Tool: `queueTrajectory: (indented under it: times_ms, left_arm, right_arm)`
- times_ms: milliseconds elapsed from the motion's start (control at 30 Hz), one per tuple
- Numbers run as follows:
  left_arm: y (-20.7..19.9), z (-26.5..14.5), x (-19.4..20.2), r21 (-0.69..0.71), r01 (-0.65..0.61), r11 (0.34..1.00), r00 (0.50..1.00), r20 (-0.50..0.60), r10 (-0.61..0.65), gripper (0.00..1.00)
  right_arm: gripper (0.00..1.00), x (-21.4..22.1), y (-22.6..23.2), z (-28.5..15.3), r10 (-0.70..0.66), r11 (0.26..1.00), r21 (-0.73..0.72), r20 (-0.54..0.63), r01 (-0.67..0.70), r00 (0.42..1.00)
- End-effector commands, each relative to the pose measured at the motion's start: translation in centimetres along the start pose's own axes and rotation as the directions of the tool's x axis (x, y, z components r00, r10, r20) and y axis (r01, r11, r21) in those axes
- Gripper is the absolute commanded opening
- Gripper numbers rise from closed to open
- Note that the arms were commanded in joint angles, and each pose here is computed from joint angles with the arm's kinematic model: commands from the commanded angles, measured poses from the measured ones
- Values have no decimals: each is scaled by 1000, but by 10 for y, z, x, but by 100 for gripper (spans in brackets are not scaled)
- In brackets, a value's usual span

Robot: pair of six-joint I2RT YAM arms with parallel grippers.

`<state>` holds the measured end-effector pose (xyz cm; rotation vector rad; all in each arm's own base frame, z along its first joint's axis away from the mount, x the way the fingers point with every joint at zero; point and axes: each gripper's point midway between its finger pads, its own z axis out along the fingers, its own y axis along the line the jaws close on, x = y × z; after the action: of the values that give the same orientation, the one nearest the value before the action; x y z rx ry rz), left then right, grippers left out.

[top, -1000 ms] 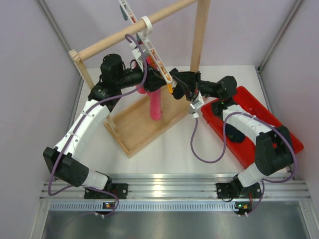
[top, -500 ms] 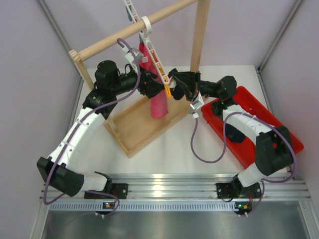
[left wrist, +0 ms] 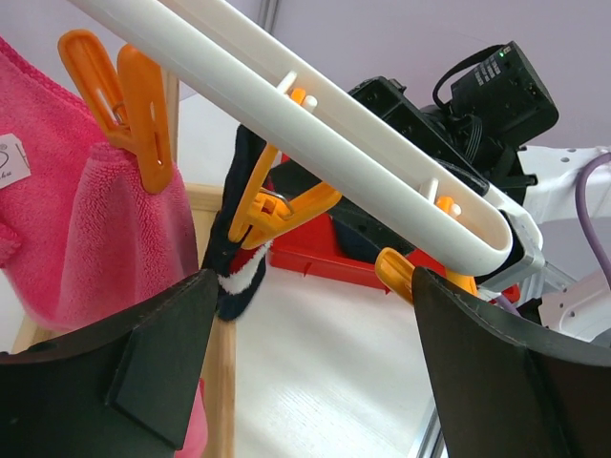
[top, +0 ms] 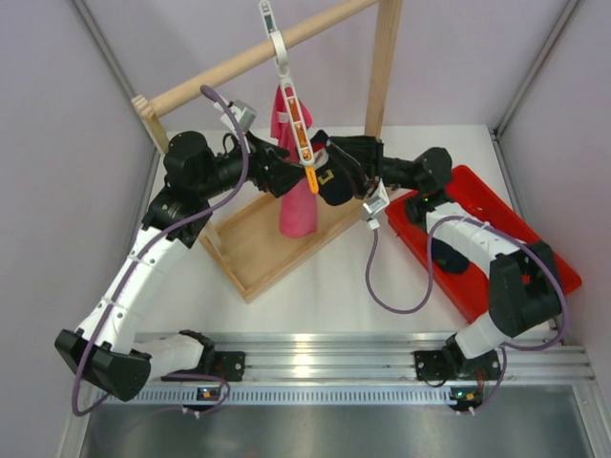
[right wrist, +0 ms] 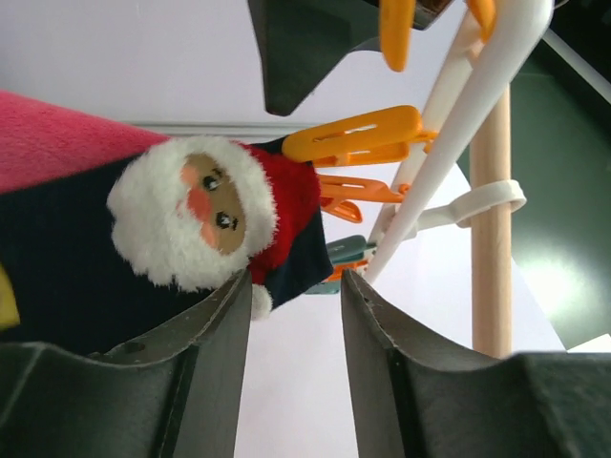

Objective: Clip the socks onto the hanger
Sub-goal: Clamp the sock onto the hanger, then open the clamp at the hanger.

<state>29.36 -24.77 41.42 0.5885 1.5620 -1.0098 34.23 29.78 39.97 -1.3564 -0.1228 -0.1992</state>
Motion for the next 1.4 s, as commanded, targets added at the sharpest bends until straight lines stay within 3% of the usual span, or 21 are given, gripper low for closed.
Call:
queueTrajectory:
  times_ms: [0,233,367,400,467,500,533,600,667,767,867,933,1033,1067,1133,1167,1233,1267,1300,1367]
  left_arm:
    - [-8,-8,11,12,33,999,999,-41,-32,88]
    - [-10,-11,14,23,-8,1000,998,-67,9,85]
    - [-6,-9,9,5,-42,999,997,-66,42,83]
    - [-5,-9,8,1,-45,999,997,-63,45,83]
    - [-2,-8,7,-7,-59,998,996,-62,58,82]
    - [3,-8,6,-34,-65,997,996,-60,63,82]
    - [7,-7,5,-54,-72,996,996,-56,69,81]
    - [21,-5,4,-123,-72,990,997,-47,67,81]
    - [24,-5,2,-147,-51,988,998,-32,46,80]
    - [25,-10,-19,-181,-76,981,990,100,95,78]
    - [32,-15,-41,-248,-126,961,972,165,170,71]
    - [34,-16,-49,-265,-163,950,961,177,214,60]
    - [29,-16,-58,-246,-213,946,947,185,262,52]
    - [23,-15,-60,-221,-225,949,945,189,268,52]
    - [17,-17,-64,-205,-257,944,935,195,297,50]
    - [17,-18,-66,-214,-259,942,932,199,302,50]
    - [19,-22,-71,-242,-264,934,926,208,316,49]
    - [20,-24,-74,-254,-266,930,923,212,321,49]
    - [19,-26,-75,-255,-274,927,919,213,331,49]
    - [13,-29,-77,-238,-275,932,918,221,328,47]
  right_arm:
    - [43,-14,-7,-2,-19,1000,-3,24,19,1000]
    - [54,-3,-14,-15,35,999,-23,-97,-38,995]
    - [56,12,-34,-26,166,985,-10,-225,-172,960]
    - [56,15,-29,-33,264,960,-13,-278,-279,924]
    - [54,19,-41,-39,325,938,-9,-324,-347,888]
    - [52,14,-24,-47,429,879,-36,-371,-475,823]
    - [51,13,-23,-51,471,852,-32,-389,-523,792]
    - [50,2,-22,-56,609,742,1,-420,-671,673]
    - [50,-6,-20,-58,672,676,20,-427,-736,605]
    - [51,-14,-17,-60,761,573,88,-427,-815,489]
    - [50,-17,-20,-60,816,489,141,-422,-861,395]
    - [49,-18,-23,-58,849,434,169,-406,-885,338]
    - [48,-23,-30,-51,909,301,206,-356,-931,215]
    - [48,-26,-37,-47,933,234,225,-325,-946,154]
    - [47,-26,-45,-41,956,168,239,-276,-956,99]
    - [47,-29,-47,-38,971,77,258,-238,-963,14]
    - [47,-30,-57,-32,982,34,263,-188,-964,-17]
    - [47,-34,-59,-29,983,-69,279,-147,-958,-113]
    - [47,-33,-68,-26,988,-77,278,-110,-957,-112]
    - [47,-37,-68,-24,975,-189,294,-60,-937,-215]
